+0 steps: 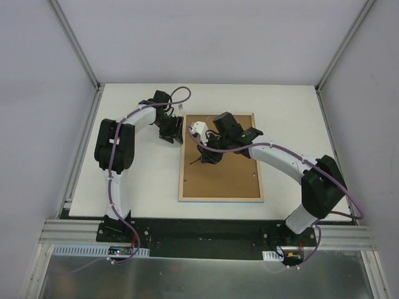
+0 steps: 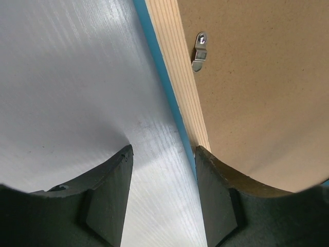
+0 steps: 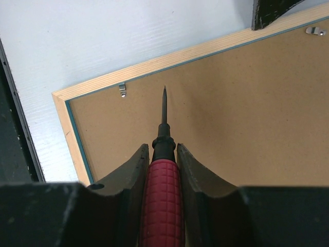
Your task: Take the photo out of the frame
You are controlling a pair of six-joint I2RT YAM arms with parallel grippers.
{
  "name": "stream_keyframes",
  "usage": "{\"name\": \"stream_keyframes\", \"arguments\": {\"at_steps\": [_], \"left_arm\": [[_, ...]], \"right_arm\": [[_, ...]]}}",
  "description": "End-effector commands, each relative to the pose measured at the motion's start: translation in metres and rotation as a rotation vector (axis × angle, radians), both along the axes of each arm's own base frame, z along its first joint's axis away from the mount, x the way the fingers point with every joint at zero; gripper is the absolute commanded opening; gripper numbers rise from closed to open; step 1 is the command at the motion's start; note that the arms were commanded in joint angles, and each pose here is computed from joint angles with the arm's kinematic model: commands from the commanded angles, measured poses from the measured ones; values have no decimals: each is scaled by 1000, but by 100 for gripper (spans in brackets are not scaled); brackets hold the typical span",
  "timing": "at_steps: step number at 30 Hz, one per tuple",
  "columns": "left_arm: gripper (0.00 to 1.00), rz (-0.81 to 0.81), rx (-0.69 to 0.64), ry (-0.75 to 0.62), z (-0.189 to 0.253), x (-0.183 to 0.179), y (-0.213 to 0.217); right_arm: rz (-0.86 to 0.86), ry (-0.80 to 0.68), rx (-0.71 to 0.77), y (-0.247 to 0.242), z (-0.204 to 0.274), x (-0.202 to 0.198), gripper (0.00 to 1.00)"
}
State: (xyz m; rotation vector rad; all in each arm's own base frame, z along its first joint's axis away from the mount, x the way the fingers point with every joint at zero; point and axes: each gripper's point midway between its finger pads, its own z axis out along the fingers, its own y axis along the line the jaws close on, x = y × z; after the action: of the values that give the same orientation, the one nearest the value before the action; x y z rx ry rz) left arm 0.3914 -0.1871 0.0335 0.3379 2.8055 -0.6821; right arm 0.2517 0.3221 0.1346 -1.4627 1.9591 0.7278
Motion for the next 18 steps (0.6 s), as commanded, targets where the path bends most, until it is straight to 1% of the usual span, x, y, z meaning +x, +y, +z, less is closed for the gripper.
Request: {"name": "stream_keyframes", "arguments": {"at_steps": [1, 10, 15, 18], "left_arm": [[49, -45, -9, -16, 12, -11, -9], [53, -93, -59, -24, 18, -10, -25], [54, -176, -100, -90, 36, -10, -27], [54, -184, -117, -90, 37, -13, -25]], "right_arm": [[35, -77, 10, 17, 4, 12, 1], [78, -101, -18, 12, 6, 7, 1], [104, -152, -12, 7, 25, 5, 1], [117, -155, 7, 6, 32, 0, 1]]}}
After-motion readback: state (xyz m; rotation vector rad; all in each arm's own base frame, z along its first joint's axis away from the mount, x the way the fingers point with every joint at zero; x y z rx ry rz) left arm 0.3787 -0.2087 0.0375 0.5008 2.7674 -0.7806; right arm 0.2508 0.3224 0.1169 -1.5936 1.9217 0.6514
